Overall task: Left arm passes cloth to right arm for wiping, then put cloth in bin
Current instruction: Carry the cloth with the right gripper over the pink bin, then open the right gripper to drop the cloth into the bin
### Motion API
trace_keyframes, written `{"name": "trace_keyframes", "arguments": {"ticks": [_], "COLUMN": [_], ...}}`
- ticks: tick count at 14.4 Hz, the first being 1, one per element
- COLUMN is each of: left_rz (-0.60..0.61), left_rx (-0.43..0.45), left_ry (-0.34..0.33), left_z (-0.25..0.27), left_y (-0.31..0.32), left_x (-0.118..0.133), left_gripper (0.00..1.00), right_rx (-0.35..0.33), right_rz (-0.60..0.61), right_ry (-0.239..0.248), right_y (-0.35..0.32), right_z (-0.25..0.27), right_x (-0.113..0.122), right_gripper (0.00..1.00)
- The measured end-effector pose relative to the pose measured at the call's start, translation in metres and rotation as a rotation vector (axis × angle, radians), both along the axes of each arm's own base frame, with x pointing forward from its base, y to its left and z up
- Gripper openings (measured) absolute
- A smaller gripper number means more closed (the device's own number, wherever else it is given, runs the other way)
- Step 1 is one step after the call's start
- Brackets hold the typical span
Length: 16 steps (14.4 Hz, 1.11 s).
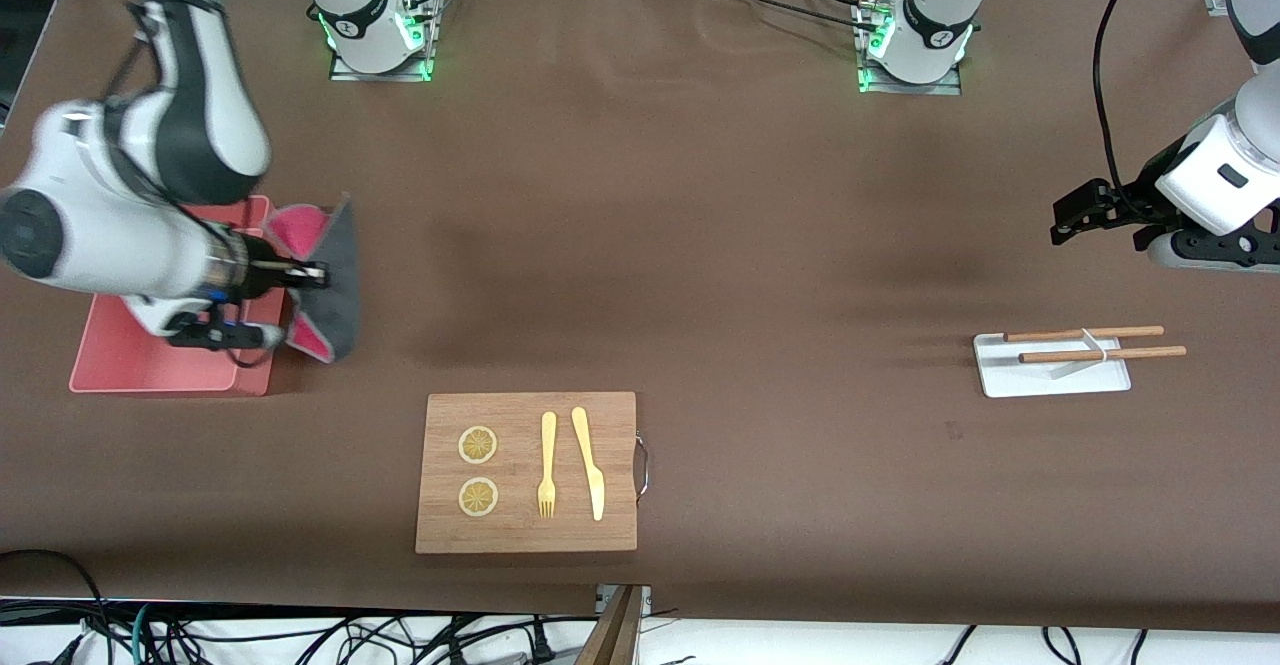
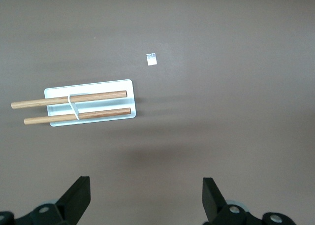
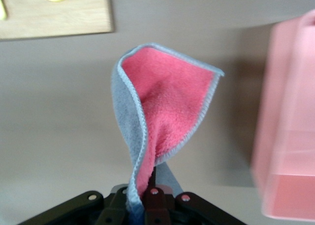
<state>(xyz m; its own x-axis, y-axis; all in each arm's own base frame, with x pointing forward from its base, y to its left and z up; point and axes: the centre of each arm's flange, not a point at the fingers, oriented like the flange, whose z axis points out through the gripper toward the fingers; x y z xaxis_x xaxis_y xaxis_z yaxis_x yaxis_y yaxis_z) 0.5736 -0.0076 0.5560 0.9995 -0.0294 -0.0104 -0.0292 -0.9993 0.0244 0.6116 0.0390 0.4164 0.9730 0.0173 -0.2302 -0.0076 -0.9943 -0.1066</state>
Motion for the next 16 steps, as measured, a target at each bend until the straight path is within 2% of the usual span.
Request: {"name": "trace_keyframes", "arguments": {"ticks": [3,5,11,12,16], "left_rz": [0.0,0.0,0.001,0.001,0.002], "left_rx": [0.0,0.0,0.0,0.0,0.0], "left_ry": [0.0,0.0,0.0,0.0,0.0], "left_z": [0.0,0.0,0.0,0.0,0.0], "left_y": [0.0,0.0,0.0,0.0,0.001], "left_x": [0.0,0.0,0.0,0.0,0.0], "left_gripper": [1.0,1.0,1.0,1.0,1.0], "right_rx": [-0.081,-0.11,-0.125,-0.123,-0.125], "right_rz": [0.08,0.137,0.21,0.211,0.218], "right_ry": [-0.005,-0.005,-0.065,-0.063,-0.075], "right_y": [-0.055,-0.09,-0.164,-0.167,-0.165], "right_z": [0.018,0.011,-0.047,-0.055,-0.06], "right_x": [-0.022,-0.033,-0.052,-0.055,-0.054], "right_gripper": [0.04,0.04,0.04,0.08,0.48]}}
